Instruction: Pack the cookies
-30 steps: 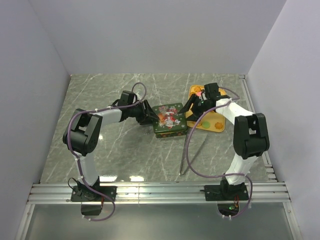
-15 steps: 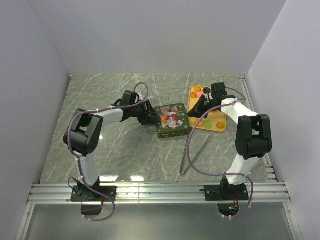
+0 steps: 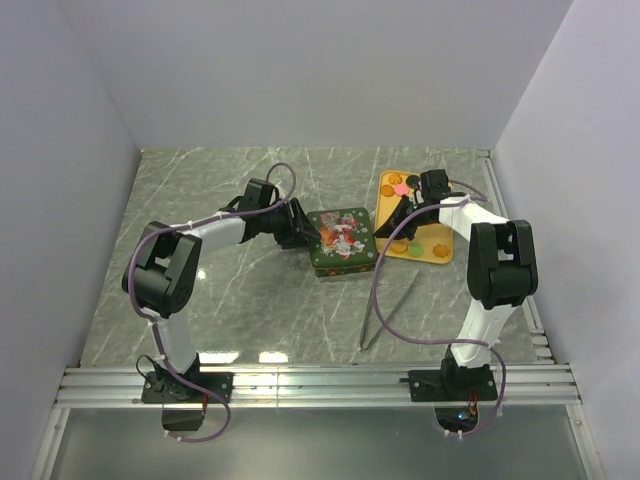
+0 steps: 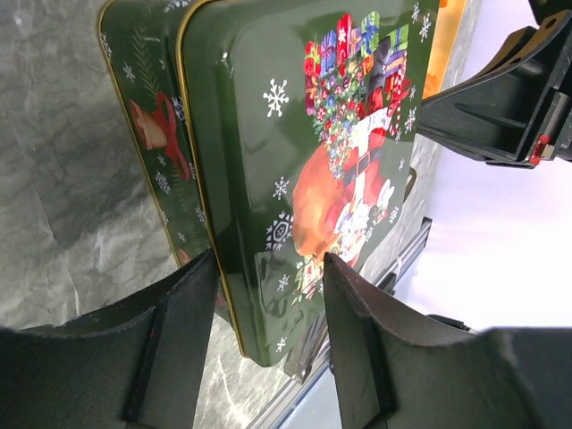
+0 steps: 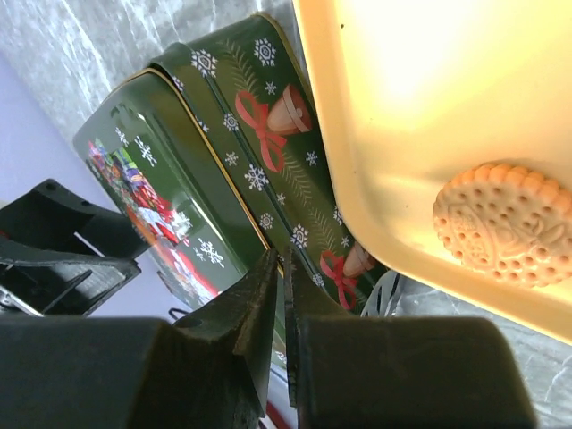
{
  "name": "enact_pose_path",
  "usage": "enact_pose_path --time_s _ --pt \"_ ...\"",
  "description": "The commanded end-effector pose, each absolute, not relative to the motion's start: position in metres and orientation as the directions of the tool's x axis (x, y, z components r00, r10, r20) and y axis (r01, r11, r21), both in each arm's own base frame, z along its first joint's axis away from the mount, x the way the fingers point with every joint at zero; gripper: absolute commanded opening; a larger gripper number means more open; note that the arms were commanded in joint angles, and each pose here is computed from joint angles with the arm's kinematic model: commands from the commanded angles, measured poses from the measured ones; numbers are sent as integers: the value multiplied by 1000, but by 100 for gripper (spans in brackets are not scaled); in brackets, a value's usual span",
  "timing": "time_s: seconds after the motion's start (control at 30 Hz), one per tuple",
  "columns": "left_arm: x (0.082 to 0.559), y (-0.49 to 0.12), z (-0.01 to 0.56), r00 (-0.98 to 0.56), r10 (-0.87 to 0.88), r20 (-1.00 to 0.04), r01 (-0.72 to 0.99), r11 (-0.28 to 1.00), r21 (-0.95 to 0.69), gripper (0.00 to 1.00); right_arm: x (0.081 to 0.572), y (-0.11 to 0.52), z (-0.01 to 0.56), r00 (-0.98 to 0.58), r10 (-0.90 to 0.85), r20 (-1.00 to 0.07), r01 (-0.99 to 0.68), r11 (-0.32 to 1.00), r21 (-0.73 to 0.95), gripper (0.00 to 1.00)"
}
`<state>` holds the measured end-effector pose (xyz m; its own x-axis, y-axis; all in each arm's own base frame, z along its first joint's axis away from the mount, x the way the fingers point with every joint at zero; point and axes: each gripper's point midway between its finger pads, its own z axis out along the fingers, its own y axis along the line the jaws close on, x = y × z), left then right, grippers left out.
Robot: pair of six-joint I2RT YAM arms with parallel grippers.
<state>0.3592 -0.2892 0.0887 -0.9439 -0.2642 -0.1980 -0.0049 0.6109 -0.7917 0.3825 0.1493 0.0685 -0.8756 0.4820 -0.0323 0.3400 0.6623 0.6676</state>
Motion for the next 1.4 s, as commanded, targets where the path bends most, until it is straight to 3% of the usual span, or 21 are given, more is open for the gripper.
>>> enact_pose_path --time_s 0.0,1.0,1.37 --pt "360 -302 123 -930 -249 -270 75 590 -804 55 382 143 63 -880 470 -61 332 703 628 13" --pt "364 -316 77 -962 -221 -162 -12 625 -780 58 388 173 51 -895 439 79 357 597 718 13" --pt "398 -310 76 -959 -233 -160 -30 649 -761 58 404 167 71 -892 451 7 326 635 700 16"
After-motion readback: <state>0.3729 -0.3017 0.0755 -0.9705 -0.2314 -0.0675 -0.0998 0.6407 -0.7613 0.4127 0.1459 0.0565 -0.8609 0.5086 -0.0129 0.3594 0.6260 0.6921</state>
